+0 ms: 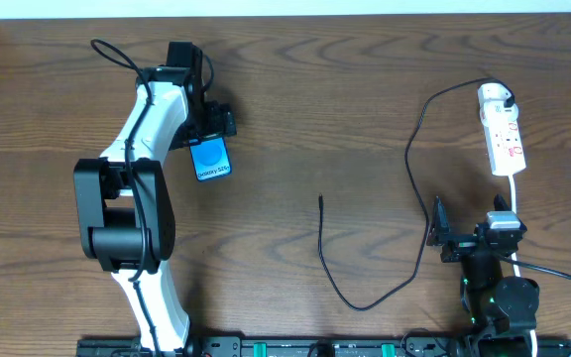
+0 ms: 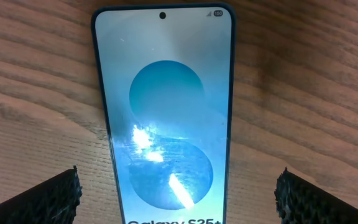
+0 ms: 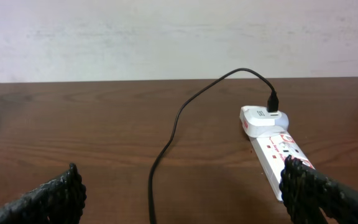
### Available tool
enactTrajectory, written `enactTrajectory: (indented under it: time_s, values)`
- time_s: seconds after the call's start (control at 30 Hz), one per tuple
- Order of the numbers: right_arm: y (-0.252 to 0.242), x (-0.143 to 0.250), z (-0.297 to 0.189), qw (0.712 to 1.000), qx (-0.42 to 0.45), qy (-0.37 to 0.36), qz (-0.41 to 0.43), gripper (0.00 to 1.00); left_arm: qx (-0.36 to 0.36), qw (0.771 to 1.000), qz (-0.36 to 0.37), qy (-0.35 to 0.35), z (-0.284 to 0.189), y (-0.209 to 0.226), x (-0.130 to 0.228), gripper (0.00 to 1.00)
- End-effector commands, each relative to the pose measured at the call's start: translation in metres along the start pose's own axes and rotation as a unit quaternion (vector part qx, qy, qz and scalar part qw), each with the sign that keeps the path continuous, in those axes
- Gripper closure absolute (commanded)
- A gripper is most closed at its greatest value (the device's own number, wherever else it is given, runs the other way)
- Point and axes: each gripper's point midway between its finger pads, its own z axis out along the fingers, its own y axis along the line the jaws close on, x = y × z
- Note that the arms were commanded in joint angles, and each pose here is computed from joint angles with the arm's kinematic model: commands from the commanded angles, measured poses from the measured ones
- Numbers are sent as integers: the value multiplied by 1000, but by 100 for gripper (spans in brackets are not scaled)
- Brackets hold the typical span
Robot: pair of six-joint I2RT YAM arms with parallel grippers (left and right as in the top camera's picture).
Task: Plug charger to phone and switch on socket
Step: 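Lower the left gripper and close it on the phone's sides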
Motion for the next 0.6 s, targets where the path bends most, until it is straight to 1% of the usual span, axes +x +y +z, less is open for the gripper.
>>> enactTrajectory:
  time_s: [0.0, 0.1, 0.57]
  values:
    - [1, 0, 0, 1000, -1, 0, 5, 1, -9, 1000, -10, -3, 2, 4, -5, 1]
    - [1, 0, 0, 1000, -1, 0, 5, 1, -18, 1000, -11, -7, 4, 7, -6, 1]
    - [1, 0, 0, 1000, -1, -1, 5, 1, -19, 1000, -5, -5, 6, 7, -5, 1]
